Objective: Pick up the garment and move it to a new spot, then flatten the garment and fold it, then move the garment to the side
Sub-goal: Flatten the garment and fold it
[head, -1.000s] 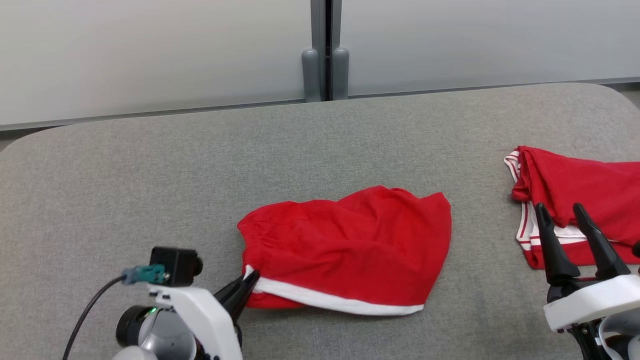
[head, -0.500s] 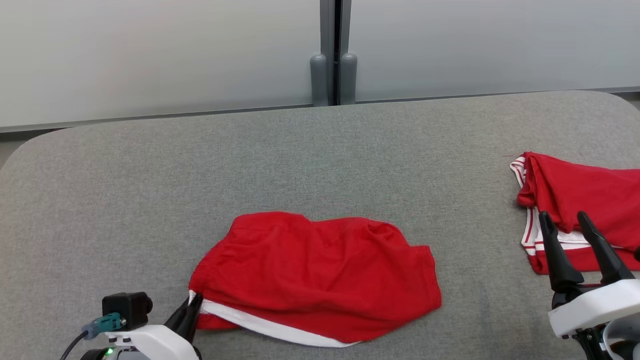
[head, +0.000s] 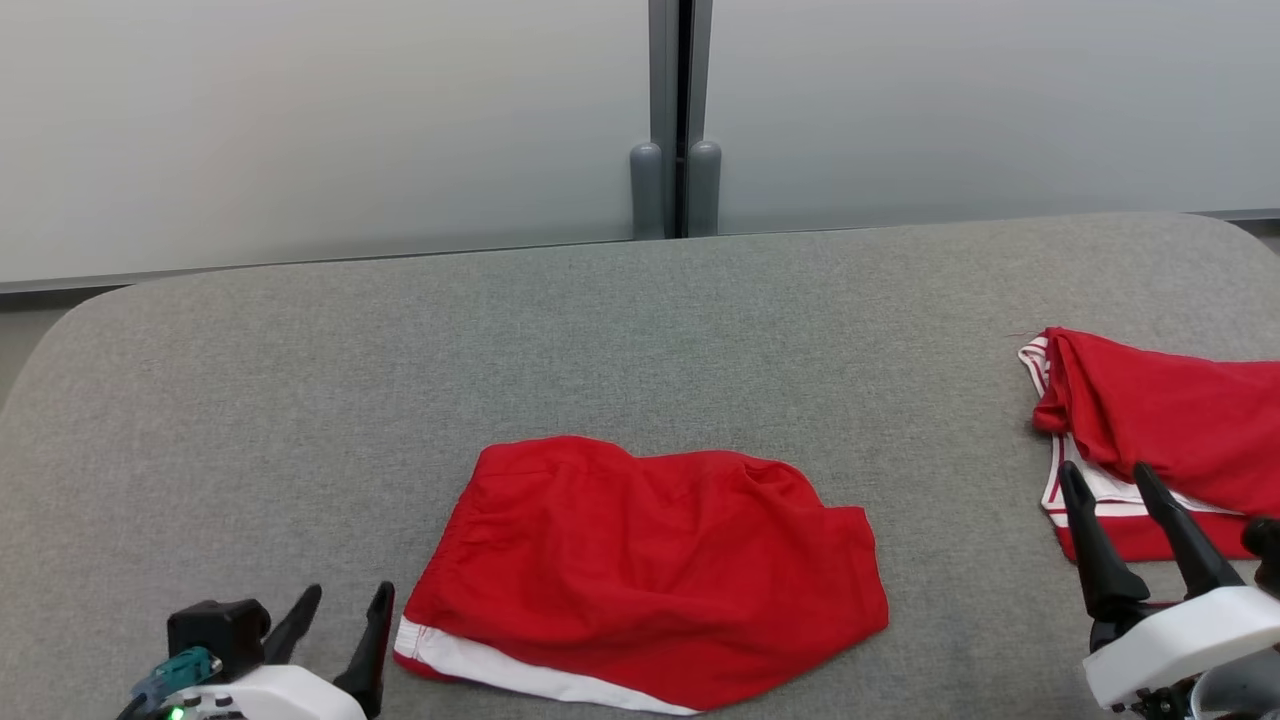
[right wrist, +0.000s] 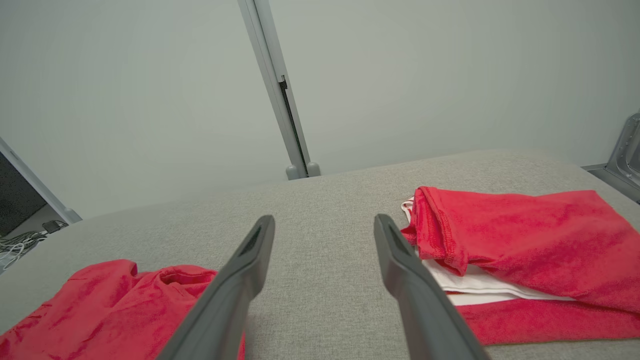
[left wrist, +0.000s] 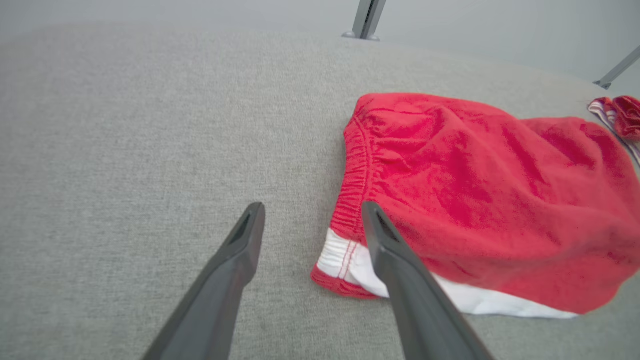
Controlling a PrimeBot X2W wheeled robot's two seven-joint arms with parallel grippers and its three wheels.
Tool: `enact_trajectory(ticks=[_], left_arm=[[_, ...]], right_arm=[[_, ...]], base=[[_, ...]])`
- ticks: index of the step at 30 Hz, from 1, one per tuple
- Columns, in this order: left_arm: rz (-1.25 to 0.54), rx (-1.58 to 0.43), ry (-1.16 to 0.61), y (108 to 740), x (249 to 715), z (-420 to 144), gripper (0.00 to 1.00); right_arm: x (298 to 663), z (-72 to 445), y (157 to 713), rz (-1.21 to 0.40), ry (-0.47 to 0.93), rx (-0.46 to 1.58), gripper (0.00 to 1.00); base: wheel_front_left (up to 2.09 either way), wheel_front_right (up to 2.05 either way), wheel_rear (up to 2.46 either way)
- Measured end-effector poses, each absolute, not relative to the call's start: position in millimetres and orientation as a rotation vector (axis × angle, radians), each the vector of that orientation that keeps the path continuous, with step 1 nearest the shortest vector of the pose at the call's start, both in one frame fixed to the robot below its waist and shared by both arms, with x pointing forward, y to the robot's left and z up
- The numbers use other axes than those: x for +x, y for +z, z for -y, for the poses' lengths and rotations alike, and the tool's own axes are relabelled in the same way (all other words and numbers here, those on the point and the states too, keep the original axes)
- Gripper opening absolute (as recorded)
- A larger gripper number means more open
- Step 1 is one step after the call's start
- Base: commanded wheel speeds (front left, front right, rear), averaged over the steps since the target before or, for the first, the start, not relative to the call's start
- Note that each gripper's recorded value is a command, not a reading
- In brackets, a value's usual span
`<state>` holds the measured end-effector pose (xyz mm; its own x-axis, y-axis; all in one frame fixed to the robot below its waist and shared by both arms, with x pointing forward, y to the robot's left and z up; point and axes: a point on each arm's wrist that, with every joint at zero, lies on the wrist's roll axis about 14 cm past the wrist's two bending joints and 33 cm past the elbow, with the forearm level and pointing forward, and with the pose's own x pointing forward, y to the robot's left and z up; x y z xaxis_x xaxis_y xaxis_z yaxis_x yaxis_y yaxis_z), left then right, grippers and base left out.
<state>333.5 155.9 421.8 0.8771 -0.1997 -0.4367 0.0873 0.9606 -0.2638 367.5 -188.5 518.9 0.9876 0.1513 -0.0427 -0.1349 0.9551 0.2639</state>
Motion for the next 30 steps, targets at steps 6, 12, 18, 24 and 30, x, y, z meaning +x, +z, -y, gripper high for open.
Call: enact_trajectory(ticks=[6, 12, 18, 24, 30], left_arm=[[-0.193, -0.233, -0.077, 488.9, 349.1, -169.9, 1.0], [-0.123, -0.248, -0.059, 505.2, 341.0, -170.1, 1.0], [-0.133, -0.264, -0.017, 500.9, 331.8, -180.5, 1.0], [-0.142, -0.273, 0.009, 498.0, 326.9, -186.1, 1.0], [-0.135, -0.282, 0.041, 497.9, 323.0, -193.6, 1.0]], right_arm=[[363.0, 167.9, 505.4, -0.13, 0.201, 0.291, 1.0], [350.9, 121.1, 449.6, -0.436, 0.345, 0.332, 1.0], [352.2, 98.9, 421.1, -0.619, 0.405, 0.362, 1.0], [346.2, 79.6, 398.0, -0.758, 0.443, 0.396, 1.0], [350.6, 64.3, 394.7, -0.778, 0.479, 0.414, 0.0]], base=[[0.0, 0.0, 0.0], [0.0, 0.0, 0.0], [0.0, 0.0, 0.0], [0.0, 0.0, 0.0], [0.0, 0.0, 0.0]])
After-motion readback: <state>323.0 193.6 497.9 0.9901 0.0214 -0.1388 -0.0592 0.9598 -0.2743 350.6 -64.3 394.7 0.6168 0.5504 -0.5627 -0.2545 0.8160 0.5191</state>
